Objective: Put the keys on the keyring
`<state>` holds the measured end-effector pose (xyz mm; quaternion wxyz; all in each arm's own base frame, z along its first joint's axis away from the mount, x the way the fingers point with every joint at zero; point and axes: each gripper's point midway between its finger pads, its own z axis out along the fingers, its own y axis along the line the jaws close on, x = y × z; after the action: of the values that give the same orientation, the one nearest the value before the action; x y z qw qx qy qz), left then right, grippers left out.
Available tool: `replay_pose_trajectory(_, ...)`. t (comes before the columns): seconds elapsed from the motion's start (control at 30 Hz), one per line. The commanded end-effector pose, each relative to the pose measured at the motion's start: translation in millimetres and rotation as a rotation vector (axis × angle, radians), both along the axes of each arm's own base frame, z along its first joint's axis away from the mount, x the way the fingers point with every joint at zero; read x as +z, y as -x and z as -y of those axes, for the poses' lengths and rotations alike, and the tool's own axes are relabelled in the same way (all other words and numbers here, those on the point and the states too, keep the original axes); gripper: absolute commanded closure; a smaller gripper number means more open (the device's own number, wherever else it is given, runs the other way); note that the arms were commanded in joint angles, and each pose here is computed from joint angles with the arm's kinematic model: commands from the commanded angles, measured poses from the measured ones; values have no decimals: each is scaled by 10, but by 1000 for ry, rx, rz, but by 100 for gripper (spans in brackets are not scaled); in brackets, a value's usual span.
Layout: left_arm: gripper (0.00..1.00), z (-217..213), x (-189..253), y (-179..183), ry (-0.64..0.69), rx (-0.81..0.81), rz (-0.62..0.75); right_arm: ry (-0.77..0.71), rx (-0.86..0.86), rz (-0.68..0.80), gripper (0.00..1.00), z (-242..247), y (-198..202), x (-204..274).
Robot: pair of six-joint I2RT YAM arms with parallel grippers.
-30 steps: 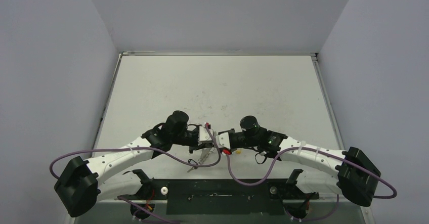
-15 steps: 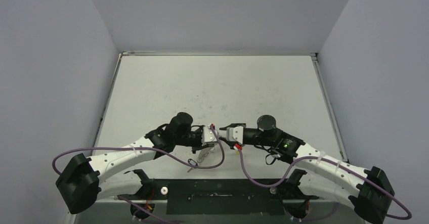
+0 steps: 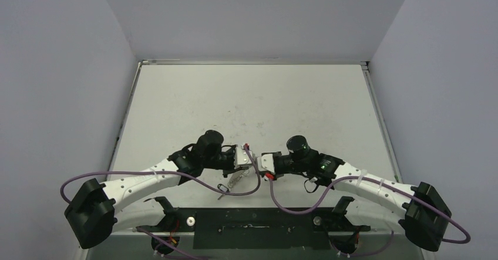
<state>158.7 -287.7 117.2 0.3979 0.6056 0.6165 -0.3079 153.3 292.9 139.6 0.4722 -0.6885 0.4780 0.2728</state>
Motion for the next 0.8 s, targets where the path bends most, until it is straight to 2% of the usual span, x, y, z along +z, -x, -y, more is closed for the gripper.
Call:
replay_pose_trajectory(0.0,100,119,314,-35,85,-31,76,14,77,27,67,-149,65,42)
replay_pose_trajectory(0.4,100,150,319,6,88,-58,69,52,62,69,66,-283,17,-28)
replay_pose_trajectory(0.77,100,191,370,28,109,-74,69,201,71,124,68,-339,41,-335)
